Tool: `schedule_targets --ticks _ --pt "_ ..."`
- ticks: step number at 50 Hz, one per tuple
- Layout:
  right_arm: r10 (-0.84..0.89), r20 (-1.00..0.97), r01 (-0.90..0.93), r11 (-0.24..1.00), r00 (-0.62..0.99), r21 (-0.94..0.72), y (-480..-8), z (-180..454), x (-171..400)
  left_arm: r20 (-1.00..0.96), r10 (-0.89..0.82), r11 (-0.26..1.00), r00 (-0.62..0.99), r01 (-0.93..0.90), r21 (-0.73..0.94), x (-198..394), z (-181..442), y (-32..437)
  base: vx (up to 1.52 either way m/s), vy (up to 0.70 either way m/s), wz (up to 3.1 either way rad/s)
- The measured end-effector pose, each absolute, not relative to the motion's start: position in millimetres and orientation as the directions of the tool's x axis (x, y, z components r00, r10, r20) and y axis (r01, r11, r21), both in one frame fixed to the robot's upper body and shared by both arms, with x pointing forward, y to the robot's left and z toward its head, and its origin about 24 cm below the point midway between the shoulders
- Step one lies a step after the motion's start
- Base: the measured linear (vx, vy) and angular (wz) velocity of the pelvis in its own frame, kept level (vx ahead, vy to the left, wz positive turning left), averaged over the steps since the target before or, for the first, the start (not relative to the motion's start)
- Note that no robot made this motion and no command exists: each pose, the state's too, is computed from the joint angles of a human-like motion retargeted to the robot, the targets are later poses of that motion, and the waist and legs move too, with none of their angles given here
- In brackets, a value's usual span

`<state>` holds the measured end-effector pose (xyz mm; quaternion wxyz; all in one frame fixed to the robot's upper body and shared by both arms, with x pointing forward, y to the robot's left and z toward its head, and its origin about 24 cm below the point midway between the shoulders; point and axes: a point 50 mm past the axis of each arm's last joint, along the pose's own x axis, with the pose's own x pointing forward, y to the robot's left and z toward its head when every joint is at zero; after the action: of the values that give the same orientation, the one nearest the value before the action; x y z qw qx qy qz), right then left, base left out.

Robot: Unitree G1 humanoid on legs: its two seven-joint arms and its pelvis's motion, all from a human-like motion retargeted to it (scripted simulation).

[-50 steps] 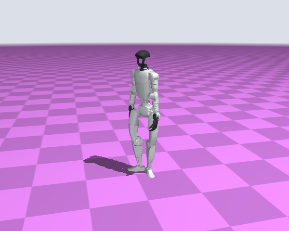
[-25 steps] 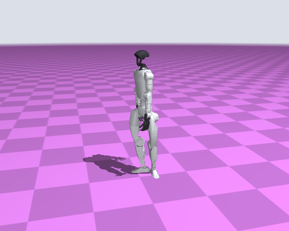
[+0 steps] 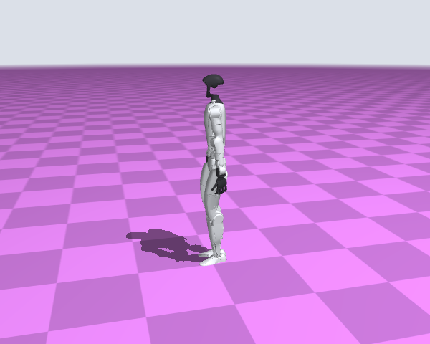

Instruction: In place motions

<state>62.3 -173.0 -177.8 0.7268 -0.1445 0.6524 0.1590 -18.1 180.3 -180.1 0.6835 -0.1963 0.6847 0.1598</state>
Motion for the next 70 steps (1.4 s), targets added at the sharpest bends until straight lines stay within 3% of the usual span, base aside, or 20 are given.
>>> schedule_targets --ticks 5,12,20,37,47,56,65,70 --pt "0.068 -0.998 -0.328 0.943 0.02 0.057 -175.3 -180.4 34.9 -1.0 -0.009 0.92 0.013 -0.392 -0.014 -15.1 -178.9 195.4 0.11 -0.02 -0.27" --pt "0.009 -1.0 -0.369 0.929 -0.024 0.017 -187.6 -180.0 24.8 -0.999 0.002 0.952 0.044 -0.307 -0.011 -5.7 -178.8 199.7 0.02 0.04 0.19" --pt "0.001 -1.0 -0.44 0.898 0.006 -0.002 -195.1 -178.3 36.2 -0.997 -0.018 0.941 0.069 -0.337 -0.041 7.1 -181.0 182.8 -0.04 0.13 1.63" --pt "-0.053 -0.996 -0.34 0.94 -0.065 -0.027 -208.3 -177.7 9.9 -0.998 0.001 0.914 0.055 -0.406 -0.022 9.5 -180.2 186.8 0.1 0.2 2.48" --pt "-0.063 -0.998 -0.357 0.932 -0.003 -0.058 -210.8 -177.2 21.0 -1.0 -0.028 0.866 -0.002 -0.499 -0.023 -16.1 -180.4 175.9 0.19 0.16 0.54" --pt "-0.045 -0.999 -0.242 0.97 -0.031 -0.036 -210.5 -177.4 9.8 -1.0 -0.021 0.915 0.022 -0.403 -0.028 -5.1 -180.1 185.3 0.15 0.03 1.35" --pt "0.003 -0.999 -0.346 0.938 -0.051 0.02 -196.6 -179.5 2.2 -0.992 0.039 0.945 0.118 -0.327 -0.002 29.7 -176.0 212.8 0.13 -0.09 0.44" --pt "0.013 -0.998 -0.337 0.941 -0.068 0.035 -192.0 -180.0 -0.3 -0.991 0.024 0.928 0.133 -0.373 -0.028 40.6 -177.5 197.1 0.06 -0.04 0.05"
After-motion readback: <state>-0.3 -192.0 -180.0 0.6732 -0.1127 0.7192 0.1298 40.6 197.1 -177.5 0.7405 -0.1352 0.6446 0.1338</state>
